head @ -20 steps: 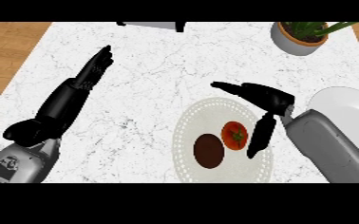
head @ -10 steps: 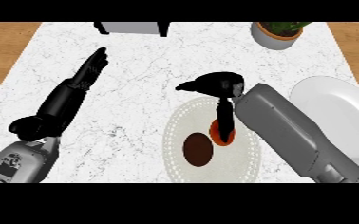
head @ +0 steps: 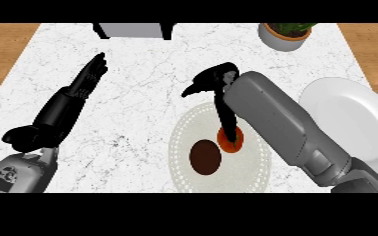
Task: Pick the tomato from the placemat and place it in the plate
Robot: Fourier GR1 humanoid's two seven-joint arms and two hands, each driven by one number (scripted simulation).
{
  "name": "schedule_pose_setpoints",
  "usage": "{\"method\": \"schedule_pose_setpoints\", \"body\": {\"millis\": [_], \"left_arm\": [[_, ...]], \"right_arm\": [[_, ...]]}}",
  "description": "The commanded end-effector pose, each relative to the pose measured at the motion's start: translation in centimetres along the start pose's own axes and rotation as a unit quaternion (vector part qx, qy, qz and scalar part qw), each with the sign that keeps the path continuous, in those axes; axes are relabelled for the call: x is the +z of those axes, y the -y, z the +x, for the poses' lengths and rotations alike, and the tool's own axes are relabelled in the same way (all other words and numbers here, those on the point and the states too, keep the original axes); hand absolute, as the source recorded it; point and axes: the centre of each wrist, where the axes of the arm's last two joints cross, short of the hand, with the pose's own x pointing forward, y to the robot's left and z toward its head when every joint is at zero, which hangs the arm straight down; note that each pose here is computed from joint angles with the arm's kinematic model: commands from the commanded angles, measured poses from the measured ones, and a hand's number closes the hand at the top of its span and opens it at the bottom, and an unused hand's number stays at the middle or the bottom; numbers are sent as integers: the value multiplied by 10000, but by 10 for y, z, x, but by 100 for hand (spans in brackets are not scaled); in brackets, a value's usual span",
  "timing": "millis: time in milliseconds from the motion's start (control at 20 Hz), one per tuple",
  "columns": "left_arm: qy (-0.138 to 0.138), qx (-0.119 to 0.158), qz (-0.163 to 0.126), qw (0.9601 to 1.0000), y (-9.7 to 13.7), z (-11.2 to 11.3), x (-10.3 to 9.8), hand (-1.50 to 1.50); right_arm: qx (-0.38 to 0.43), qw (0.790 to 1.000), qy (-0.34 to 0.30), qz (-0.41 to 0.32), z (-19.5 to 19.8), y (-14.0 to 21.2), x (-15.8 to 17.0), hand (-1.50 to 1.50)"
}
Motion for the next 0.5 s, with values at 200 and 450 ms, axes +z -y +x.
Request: {"method": "schedule_pose_setpoints", "body": {"millis": [200, 450], "left_arm": [[-15, 51, -59, 10000, -7, -13, 9, 0], [58, 96, -14, 9999, 0, -2, 2, 0]], "right_arm": [[75, 9974, -639, 317, 0, 22, 2, -150], [-158, 9970, -727, 210, -15, 36, 8, -150]]}}
